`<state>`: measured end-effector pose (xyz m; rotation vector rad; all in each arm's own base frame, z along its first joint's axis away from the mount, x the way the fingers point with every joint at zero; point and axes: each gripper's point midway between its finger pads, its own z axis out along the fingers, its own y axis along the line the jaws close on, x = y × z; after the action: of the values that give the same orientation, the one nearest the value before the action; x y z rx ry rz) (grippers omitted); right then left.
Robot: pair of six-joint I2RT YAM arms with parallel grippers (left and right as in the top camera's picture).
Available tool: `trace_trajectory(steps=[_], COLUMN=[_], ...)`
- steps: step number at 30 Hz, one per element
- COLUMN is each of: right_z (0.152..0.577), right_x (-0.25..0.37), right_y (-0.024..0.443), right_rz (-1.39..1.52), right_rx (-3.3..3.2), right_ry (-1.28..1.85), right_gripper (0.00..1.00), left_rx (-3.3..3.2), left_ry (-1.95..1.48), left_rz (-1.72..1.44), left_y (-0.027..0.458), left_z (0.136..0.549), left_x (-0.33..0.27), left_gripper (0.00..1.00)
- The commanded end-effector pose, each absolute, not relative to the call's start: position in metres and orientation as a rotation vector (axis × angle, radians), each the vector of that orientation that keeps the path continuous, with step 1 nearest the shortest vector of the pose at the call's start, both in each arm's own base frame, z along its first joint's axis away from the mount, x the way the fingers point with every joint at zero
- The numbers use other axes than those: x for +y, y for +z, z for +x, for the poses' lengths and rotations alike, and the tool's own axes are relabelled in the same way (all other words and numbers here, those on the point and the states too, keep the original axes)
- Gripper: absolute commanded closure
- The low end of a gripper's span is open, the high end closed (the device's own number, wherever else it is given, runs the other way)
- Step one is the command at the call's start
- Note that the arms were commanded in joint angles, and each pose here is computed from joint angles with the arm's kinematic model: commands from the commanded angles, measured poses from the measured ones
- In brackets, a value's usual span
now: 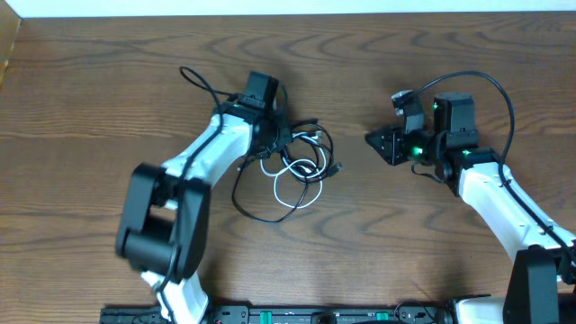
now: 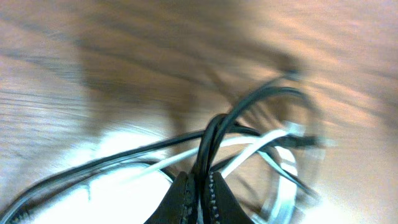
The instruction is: Untangle cables
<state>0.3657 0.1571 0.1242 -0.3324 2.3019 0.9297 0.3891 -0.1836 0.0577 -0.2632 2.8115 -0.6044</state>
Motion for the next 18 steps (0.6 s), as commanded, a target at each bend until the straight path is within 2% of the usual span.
trace_trajectory(steps=[1, 3, 9, 18], right_z=[0.36, 0.362, 0.356, 0.345], right_x=[0.175, 0.177, 0.181, 0.199], right_y=[0.166, 0.183, 0.209, 0.196], right_rz=[-0.388, -0.391, -0.426, -0.451], right_rx=[2.176, 2.121, 2.043, 2.103], right_ry=[1.066, 1.067, 1.092, 1.096], right_gripper=[0.75, 0.73, 0.7, 0.64], left_rx=[2.661, 2.594, 2.532, 2.328], left_ry=[-0.985, -1.166, -1.386, -1.65], left_rz=[-0.015, 0.109, 0.282, 0.49], left_y=[0.137, 0.167, 0.187, 0.225], left_z=[0.374, 0.36, 0.339, 0.326], left_x=[-0.223, -0.24, -0.257, -0.277], left_gripper=[0.93, 0.92, 0.93, 0.93])
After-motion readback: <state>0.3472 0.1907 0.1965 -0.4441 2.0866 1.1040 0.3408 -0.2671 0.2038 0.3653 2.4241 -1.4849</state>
